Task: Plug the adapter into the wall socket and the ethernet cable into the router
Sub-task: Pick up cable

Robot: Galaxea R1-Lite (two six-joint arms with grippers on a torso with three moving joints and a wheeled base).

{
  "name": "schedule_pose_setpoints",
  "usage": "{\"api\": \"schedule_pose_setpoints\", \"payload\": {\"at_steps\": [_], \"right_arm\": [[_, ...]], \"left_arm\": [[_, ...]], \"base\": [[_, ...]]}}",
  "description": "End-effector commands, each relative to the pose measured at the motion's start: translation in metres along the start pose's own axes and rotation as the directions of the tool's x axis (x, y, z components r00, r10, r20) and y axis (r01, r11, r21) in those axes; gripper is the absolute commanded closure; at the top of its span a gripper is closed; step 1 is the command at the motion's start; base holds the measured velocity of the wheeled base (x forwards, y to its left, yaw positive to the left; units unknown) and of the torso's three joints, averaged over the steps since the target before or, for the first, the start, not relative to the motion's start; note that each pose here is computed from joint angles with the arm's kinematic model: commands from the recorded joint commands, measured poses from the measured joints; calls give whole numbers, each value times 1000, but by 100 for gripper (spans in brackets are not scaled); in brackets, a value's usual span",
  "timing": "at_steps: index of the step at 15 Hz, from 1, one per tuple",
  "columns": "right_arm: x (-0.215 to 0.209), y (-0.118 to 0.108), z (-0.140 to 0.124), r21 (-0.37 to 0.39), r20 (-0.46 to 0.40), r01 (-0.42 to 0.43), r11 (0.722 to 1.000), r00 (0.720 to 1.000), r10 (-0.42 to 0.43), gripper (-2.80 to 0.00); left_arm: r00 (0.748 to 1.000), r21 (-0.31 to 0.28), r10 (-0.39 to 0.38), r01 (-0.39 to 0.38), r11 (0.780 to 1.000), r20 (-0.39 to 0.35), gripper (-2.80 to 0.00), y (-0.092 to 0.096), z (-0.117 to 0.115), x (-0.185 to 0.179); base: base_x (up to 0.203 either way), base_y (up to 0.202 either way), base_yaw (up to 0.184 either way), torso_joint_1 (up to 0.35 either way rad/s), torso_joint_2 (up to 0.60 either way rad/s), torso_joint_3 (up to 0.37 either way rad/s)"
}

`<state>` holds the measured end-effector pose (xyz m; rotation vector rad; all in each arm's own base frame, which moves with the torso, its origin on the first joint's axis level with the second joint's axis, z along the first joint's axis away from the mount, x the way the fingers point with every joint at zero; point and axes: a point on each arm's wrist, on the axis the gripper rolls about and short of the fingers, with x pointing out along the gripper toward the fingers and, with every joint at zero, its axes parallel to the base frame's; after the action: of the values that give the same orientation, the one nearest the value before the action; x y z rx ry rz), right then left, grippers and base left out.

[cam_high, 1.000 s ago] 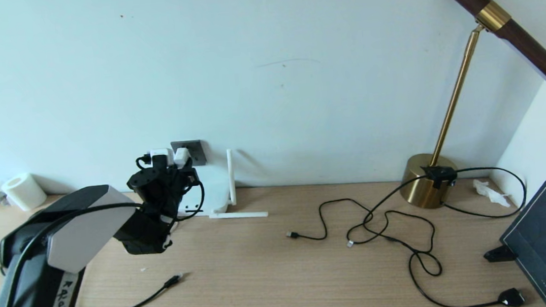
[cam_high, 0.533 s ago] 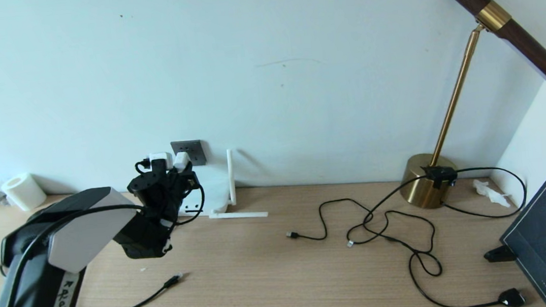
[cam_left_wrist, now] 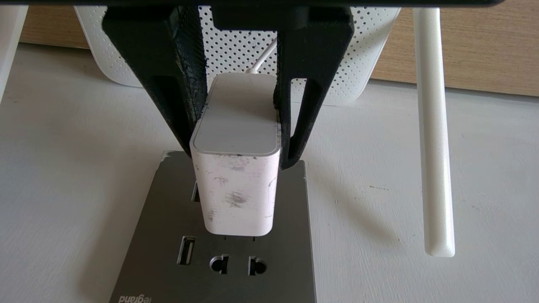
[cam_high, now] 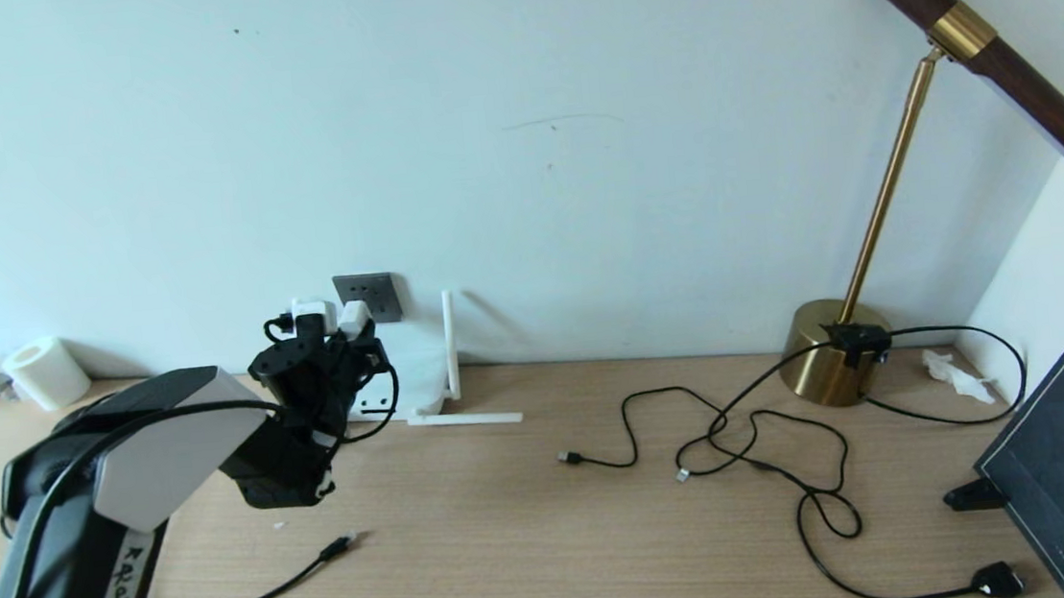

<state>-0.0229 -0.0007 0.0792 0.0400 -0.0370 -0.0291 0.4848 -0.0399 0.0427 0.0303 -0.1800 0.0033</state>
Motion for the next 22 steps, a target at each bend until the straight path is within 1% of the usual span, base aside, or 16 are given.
{"api": "schedule_pose_setpoints", "payload": {"at_steps": [1, 11, 22], "right_arm": [[1, 0, -3, 0, -10, 0, 1000, 1000, 0, -280], [1, 0, -3, 0, -10, 0, 1000, 1000, 0, -280], [1, 0, -3, 0, -10, 1, 1000, 1000, -1, -280]], "left_arm": [[1000, -1, 1, -1, 1000, 8, 0, 0, 1, 0], [1000, -3, 1, -1, 1000, 31, 0, 0, 12, 3], [1000, -2, -1, 1, 1000, 27, 0, 0, 9, 4]], "base": [[0, 0, 0, 0, 0, 0], [0, 0, 0, 0, 0, 0], [0, 0, 0, 0, 0, 0]]}}
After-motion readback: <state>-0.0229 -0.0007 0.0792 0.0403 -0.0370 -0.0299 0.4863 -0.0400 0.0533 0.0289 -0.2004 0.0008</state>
